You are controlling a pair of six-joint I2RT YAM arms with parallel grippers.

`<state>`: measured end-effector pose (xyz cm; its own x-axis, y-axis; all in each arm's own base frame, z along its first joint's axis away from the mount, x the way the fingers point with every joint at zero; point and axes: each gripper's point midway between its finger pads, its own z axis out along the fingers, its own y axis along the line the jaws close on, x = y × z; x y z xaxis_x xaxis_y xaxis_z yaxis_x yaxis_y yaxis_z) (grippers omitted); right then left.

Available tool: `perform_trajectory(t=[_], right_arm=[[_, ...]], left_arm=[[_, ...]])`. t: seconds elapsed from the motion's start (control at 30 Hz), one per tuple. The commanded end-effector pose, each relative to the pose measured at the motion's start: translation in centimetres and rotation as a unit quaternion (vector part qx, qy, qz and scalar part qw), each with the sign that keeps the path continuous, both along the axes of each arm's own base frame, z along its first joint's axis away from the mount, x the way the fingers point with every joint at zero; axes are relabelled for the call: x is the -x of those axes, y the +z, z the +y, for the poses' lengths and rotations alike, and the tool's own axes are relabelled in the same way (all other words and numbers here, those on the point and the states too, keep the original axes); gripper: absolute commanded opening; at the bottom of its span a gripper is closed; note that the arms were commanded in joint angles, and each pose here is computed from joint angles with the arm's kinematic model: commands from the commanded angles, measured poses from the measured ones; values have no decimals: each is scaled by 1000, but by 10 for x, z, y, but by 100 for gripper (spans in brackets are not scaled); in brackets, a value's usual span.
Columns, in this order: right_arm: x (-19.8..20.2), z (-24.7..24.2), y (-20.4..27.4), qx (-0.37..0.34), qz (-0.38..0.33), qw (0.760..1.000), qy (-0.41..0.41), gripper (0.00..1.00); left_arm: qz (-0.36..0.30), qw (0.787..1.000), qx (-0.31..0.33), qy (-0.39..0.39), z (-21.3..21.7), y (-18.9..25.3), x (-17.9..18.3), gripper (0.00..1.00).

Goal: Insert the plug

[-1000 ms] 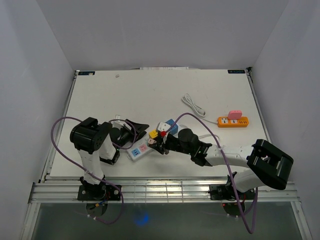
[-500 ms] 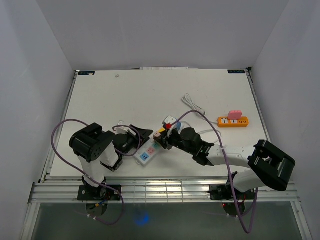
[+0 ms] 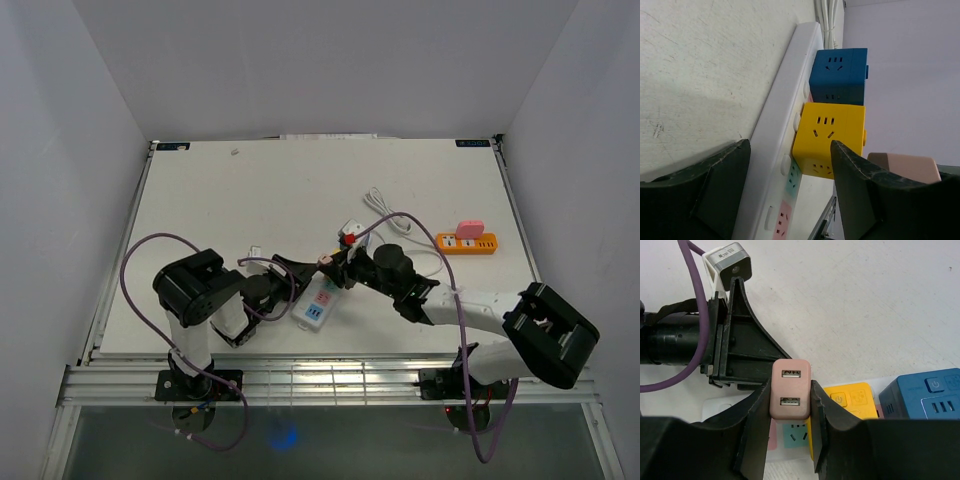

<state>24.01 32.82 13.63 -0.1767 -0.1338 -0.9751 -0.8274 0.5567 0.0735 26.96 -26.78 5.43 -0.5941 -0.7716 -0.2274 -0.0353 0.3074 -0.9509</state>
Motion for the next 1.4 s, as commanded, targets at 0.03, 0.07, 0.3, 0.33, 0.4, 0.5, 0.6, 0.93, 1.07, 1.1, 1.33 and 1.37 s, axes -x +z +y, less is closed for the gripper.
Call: perform_trajectory(t=[0.03, 0.07, 0.3, 0.33, 0.4, 0.5, 0.6, 0.93, 1.07, 1.1, 1.33, 1.37], right_arm=[[-3, -6, 28, -20, -28, 999, -12, 8], [-2, -8, 32, -27, -24, 999, -16, 8], [-11, -32, 30, -37, 45, 991, -119, 8], [-10, -33, 31, -43, 59, 989, -129, 8], [-6, -38, 23, -55, 108, 976, -180, 8], [-1, -36, 23, -67, 146, 956, -247, 8], [9, -36, 18, -45, 148, 944, -293, 8], [28, -46, -9, -30, 212, 880, -424, 8], [37, -57, -9, -32, 220, 868, -445, 8], [40, -62, -9, -27, 221, 866, -448, 8], [54, -109, -5, -38, 218, 861, -457, 8], [57, -120, -7, -42, 217, 863, -454, 8]], left_arm=[[-27, 999, -14, 24, 15, 13, -6, 77], [-28, 999, -21, 26, 17, 14, -6, 77], [-33, 997, -66, 31, 28, 19, -2, 77], [-26, 996, -75, 28, 29, 16, 0, 77], [-26, 996, -83, 25, 30, 17, 1, 77], [-27, 996, -83, 22, 31, 20, 4, 77], [-18, 996, -85, 20, 35, 16, 10, 76], [14, 996, -92, 8, 33, -4, 33, 74], [13, 996, -86, -12, 8, -5, 50, 73], [11, 997, -78, -10, 2, -2, 50, 72], [-12, 996, -55, -74, -44, 10, 72, 71], [-13, 995, -57, -76, -49, 9, 73, 70]])
